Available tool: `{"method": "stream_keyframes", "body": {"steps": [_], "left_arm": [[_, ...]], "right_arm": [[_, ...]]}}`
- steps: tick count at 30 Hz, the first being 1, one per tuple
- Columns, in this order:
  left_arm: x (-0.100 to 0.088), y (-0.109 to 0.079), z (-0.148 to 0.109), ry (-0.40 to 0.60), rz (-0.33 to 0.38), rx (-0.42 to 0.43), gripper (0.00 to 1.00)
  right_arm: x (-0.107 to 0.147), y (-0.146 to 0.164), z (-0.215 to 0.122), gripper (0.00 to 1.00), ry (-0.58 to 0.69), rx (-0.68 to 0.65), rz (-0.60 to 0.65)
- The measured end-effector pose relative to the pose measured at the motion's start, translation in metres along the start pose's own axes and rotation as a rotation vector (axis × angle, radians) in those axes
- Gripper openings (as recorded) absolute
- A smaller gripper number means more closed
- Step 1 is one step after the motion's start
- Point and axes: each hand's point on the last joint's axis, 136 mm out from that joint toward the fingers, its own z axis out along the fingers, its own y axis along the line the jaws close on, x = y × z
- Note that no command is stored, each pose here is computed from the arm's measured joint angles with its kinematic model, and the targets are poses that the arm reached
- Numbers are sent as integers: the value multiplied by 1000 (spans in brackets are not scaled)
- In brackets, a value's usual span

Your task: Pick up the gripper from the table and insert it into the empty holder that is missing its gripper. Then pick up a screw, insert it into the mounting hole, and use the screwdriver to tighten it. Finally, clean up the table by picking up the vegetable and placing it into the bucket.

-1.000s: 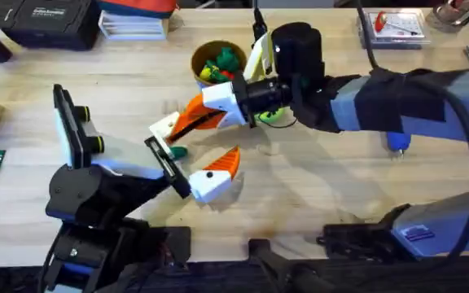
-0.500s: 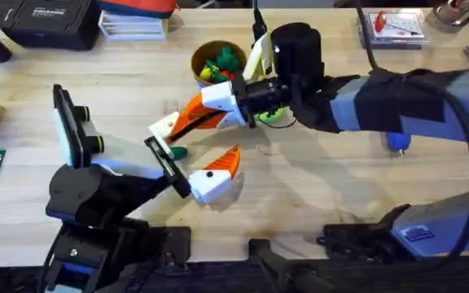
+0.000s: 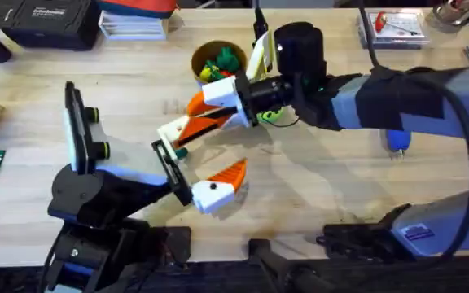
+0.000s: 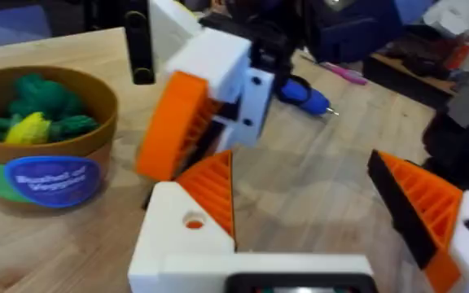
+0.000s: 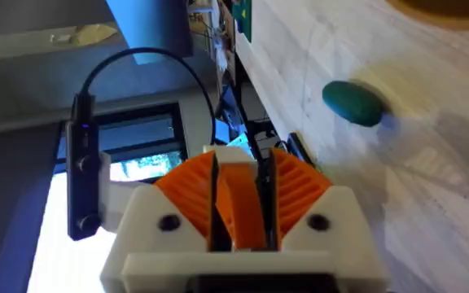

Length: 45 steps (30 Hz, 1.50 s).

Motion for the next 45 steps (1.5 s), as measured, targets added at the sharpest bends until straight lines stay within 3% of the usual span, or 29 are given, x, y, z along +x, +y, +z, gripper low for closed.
{"method": "stream_keyframes", "body": {"steps": [7,8,11,12,16,26,31,40,45], "left_arm": [[4,-14,0,21,0,77,987],[4,-14,0,21,0,80,987],[5,-15,0,23,0,85,987],[5,-16,0,23,0,87,985],[5,-17,0,25,1,95,985],[5,-18,0,26,2,99,985],[5,-18,0,26,3,99,985],[5,-18,0,26,3,99,985],[5,-18,0,26,3,99,985]], "right_arm": [[-2,0,-2,478,-1,-3,1],[-1,0,-2,540,0,-4,0],[-1,0,-2,930,1,-4,-18],[-2,0,-3,976,-2,-4,-30],[-12,-3,-9,992,-45,7,-78],[-70,-14,-56,994,-234,112,-167],[-83,-26,-82,994,-284,270,-159],[-88,4,-134,995,-430,641,-366],[-83,-6,-153,995,-458,817,-412]]}}
